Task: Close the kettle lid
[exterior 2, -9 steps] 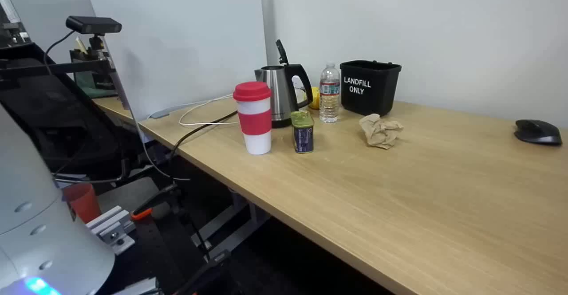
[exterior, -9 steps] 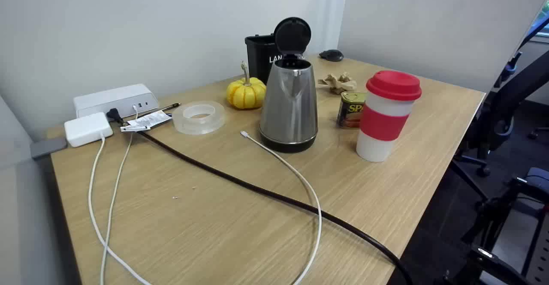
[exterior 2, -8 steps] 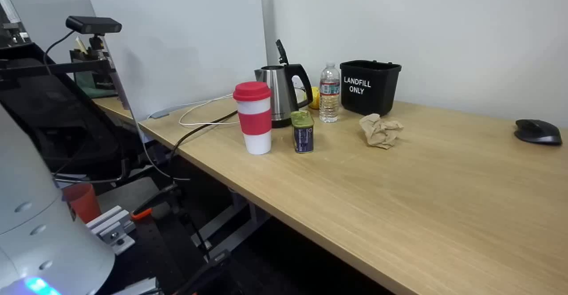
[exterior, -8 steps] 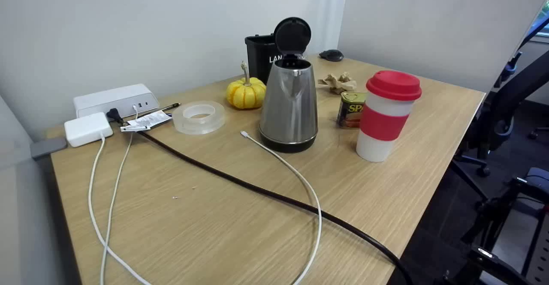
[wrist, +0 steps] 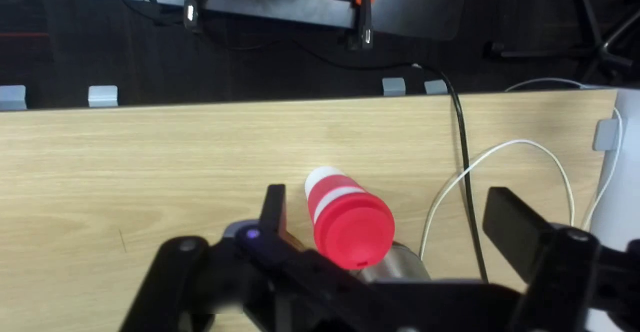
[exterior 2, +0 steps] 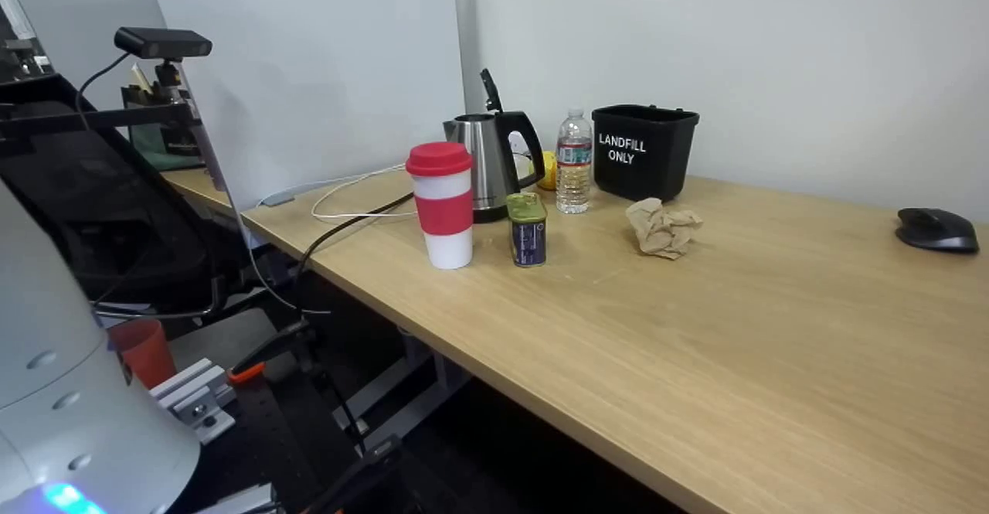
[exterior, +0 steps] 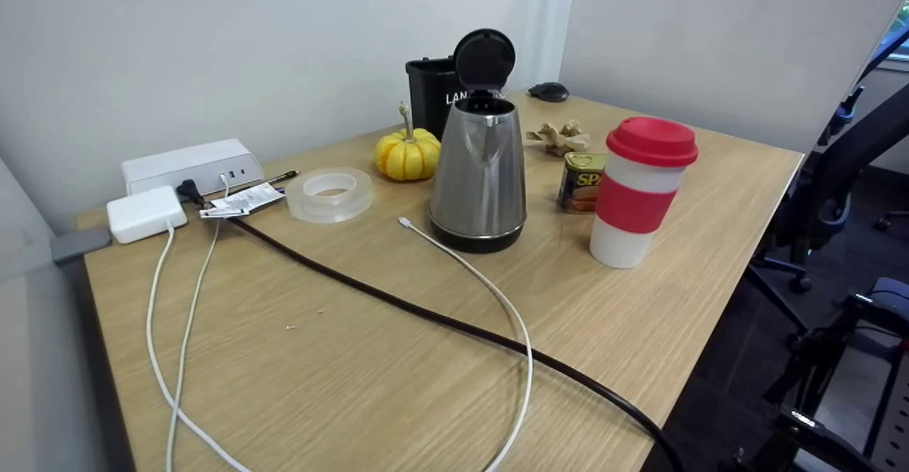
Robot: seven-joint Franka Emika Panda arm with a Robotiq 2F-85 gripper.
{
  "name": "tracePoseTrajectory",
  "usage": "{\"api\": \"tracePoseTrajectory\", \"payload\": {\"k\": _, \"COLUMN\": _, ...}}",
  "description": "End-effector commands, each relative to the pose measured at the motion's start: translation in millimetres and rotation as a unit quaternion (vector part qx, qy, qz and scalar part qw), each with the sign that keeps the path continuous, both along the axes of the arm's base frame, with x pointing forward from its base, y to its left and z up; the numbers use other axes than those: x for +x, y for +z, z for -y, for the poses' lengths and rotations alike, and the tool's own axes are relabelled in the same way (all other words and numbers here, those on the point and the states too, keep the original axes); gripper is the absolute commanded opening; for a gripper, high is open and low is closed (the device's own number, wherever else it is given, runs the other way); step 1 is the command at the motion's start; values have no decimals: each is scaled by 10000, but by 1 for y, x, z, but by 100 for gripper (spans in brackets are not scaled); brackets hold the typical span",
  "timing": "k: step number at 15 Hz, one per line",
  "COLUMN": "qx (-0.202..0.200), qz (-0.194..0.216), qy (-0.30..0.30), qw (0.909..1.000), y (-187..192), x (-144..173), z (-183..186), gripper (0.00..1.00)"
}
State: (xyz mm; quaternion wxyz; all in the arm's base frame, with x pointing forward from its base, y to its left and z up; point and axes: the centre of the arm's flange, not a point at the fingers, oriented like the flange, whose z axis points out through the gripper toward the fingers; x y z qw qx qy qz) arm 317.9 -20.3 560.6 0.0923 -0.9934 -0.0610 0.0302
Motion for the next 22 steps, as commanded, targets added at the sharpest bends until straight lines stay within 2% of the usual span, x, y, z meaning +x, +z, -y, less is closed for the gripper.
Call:
{"api": "tracePoseTrajectory", "payload": {"k": 1, "qx": 221, "qz": 321, "qy": -394, "qw": 9985, "y": -7, "x": 37, "z": -11, "gripper": 100}}
{"api": "tracePoseTrajectory", "payload": {"k": 5, "qx": 87, "qz": 679, "qy": -1144, "qw": 9911, "y": -14, "x": 79, "z": -31, "gripper": 100}}
{"api": "tracePoseTrajectory", "payload": {"k": 9, "qx": -158, "qz": 677, "qy": -1789, "qw": 9814, "y": -22, "x": 101, "z": -61, "gripper": 100}}
{"api": "tracePoseTrajectory", "payload": {"k": 10, "qx": -45, "qz": 696, "qy": -1541, "qw": 9856, "y": -22, "x": 91, "z": -55, "gripper": 100}}
{"api": "tracePoseTrajectory", "payload": {"k": 19, "qx": -52, "qz": 704, "qy": -1581, "qw": 9849, "y": -22, "x": 92, "z": -56, "gripper": 100}}
{"api": "tracePoseTrajectory", "payload": {"k": 22, "qx": -351, "qz": 1117, "qy": -1804, "qw": 9766, "y": -22, "x": 101, "z": -62, "gripper": 100}}
